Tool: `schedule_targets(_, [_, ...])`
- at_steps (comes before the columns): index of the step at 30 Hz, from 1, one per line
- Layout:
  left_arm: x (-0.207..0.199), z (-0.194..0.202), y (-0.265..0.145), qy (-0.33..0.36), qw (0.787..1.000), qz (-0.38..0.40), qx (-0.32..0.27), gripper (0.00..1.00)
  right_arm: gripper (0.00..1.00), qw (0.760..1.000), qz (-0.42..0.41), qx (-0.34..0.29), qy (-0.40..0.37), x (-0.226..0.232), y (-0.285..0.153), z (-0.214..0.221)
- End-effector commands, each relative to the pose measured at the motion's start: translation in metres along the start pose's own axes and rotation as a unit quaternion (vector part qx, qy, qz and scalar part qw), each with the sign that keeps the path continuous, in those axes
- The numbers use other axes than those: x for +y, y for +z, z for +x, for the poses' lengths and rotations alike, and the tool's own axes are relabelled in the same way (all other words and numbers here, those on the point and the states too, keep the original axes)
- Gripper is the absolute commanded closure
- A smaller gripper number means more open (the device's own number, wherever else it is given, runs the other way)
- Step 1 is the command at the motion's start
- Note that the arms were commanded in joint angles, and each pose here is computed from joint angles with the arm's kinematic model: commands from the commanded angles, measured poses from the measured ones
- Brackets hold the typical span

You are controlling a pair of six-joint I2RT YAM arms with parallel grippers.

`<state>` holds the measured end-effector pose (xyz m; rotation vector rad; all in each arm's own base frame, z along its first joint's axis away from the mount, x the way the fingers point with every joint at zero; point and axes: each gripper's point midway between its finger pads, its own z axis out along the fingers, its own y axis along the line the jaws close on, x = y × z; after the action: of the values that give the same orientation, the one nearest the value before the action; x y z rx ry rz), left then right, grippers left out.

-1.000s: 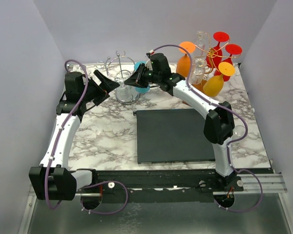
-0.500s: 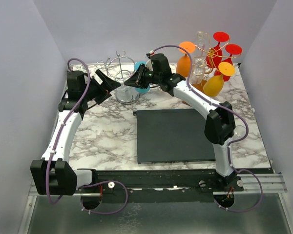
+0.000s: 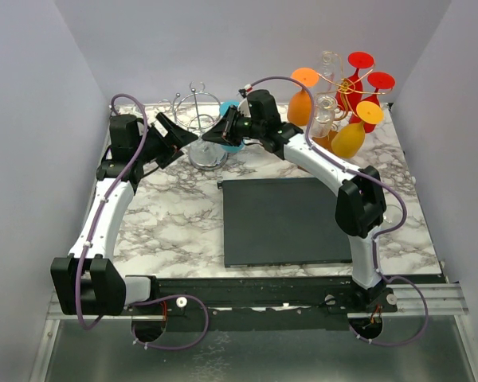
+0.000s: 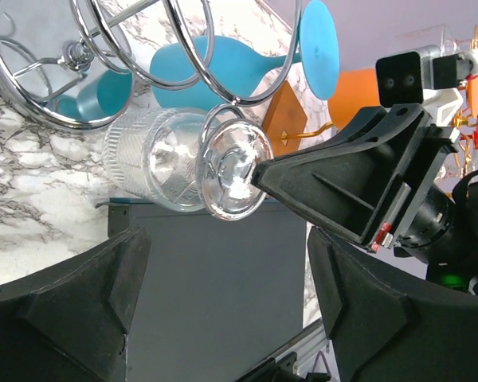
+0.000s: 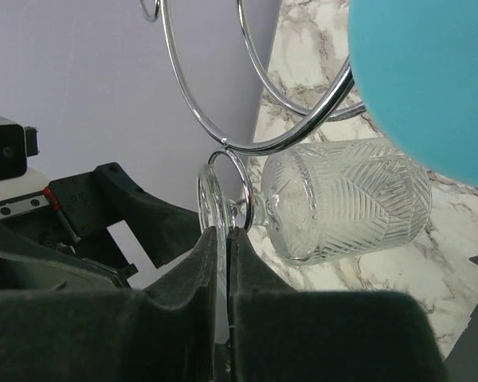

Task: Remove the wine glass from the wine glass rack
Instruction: Pick up the wine glass from the wine rack.

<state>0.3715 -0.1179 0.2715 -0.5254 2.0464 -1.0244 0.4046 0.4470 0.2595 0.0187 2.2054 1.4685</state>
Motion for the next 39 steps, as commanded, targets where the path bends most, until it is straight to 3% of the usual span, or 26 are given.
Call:
schedule_targets(1, [-0.010, -0.003, -0.001, 0.012, 1.000, 0.025, 0.000, 0.14, 0.99, 0.999, -0.043, 0.008, -0.003, 0.028, -0.014, 0.001])
schedule_targets(15, [-0.007, -0.003, 0.002, -0.007, 1.000, 0.022, -0.001, 0.24, 0.99, 0.997, -0.079, 0.012, 0.006, 0.039, -0.020, 0.006])
schedule_targets(39, [-0.005, 0.006, 0.012, -0.099, 0.994, 0.044, 0.009, 0.44, 0.99, 0.993, -0.114, 0.016, 0.016, 0.052, -0.031, 0.011])
